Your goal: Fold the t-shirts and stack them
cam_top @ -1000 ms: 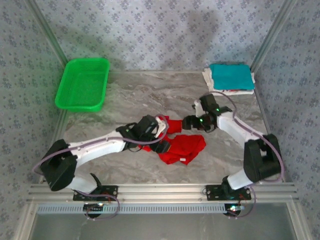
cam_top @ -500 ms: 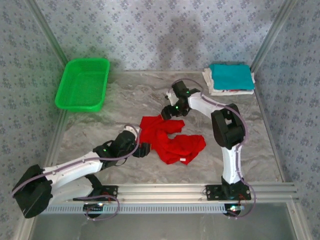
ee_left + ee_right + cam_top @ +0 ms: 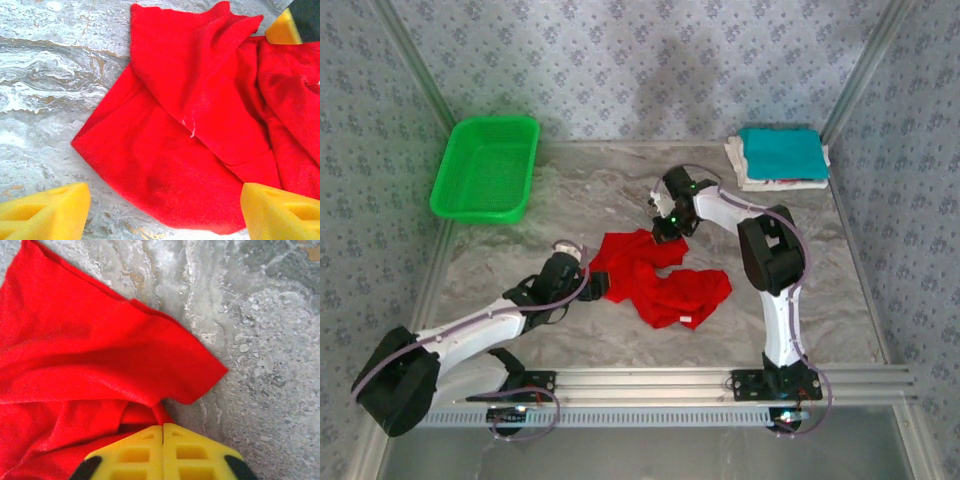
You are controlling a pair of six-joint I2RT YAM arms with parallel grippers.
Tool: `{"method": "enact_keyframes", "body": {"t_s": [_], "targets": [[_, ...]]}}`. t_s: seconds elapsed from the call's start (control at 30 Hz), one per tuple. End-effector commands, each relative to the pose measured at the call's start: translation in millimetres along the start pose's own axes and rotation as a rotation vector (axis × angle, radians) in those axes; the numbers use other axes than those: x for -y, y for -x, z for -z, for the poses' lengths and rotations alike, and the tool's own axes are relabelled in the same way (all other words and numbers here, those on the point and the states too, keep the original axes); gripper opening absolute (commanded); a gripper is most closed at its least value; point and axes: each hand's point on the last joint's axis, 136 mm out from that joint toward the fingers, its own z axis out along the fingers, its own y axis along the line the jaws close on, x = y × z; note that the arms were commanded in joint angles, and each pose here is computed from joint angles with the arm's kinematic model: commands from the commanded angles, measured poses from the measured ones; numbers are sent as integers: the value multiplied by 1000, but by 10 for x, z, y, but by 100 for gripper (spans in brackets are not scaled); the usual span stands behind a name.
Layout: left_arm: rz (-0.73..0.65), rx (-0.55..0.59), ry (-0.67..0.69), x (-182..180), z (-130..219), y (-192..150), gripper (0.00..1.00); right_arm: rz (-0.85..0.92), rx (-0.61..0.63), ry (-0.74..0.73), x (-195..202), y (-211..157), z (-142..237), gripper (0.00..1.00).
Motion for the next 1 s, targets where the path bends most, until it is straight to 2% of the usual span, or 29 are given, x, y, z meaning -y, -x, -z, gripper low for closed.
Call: {"method": "enact_keyframes", "body": {"t_s": [0.0,0.17,0.3,0.4,0.5,0.67,0.8,0.97], "targets": [[9,57,-21,62,2,245,79,-96,59,-7,157,43,231,0],[50,92,-24,-5,5,385,78,-317,228,-89,754,114,712,0],[37,86,-40,7,-18,431,79,-528,404,-231,1390,-46,1246,0],[15,57,-70,73,-64,431,79,-615,490,-293,1631,-151,1556,0],[-23,15,-153,245,-164,405,79,-650,510,-333,1679,-185,1644,0],[-104,-120,-280,584,-520,315,77,-664,523,-292,1646,-113,1570,0],[-222,-130,-335,988,-838,316,78,-669,523,-284,1645,-113,1567,0],[-247,-156,-423,1448,-1172,280,77,-665,529,-292,1643,-184,1663,0]]}}
